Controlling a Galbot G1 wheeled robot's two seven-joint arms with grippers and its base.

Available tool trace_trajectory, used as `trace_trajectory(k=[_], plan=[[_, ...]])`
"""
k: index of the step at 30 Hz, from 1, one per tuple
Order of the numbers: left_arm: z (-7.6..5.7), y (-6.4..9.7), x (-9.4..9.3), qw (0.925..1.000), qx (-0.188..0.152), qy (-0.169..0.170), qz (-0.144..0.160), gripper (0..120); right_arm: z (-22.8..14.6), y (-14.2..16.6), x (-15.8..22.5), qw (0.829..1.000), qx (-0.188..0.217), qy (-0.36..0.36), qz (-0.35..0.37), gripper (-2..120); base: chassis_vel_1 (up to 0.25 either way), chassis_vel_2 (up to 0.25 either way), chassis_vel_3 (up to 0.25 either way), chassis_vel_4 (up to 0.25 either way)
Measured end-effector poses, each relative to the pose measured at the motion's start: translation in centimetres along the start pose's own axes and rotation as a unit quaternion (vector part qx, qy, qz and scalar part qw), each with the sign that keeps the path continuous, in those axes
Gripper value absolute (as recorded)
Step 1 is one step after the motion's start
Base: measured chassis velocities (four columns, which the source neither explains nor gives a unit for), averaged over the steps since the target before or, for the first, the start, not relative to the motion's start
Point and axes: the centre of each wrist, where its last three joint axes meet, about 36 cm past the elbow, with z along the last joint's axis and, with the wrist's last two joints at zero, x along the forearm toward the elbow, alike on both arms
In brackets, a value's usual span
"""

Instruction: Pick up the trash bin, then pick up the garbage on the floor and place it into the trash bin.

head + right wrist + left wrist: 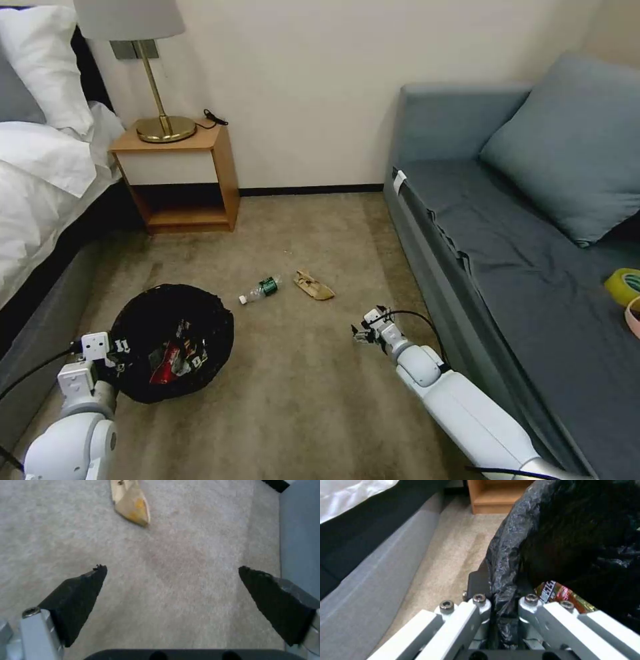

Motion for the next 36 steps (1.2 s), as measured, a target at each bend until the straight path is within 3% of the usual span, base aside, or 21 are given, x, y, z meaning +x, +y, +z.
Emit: trace_trajectory(k=[12, 18, 36], plan=[[0.1, 0.1, -0.3, 1.0000, -0.001, 0.001, -0.001, 4, 0.0, 0.4, -0.2, 1.000, 0.004, -0.004, -0.004, 100, -0.134, 0.119, 0.131, -0.130], [0.2, 0.2, -0.6, 1.0000, -0.003, 0.002, -0.001, 4, -0.7, 0.6, -0.1, 0.999, 0.041, -0.026, -0.018, 100, -0.097, 0.114, 0.115, -0.109], [-0.1, 1.4, -1.0, 0.9998, -0.014, 0.002, -0.011, 4, -3.4, 1.6, -0.1, 0.994, 0.082, -0.058, -0.050, 100, -0.137, 0.139, 0.133, -0.131]])
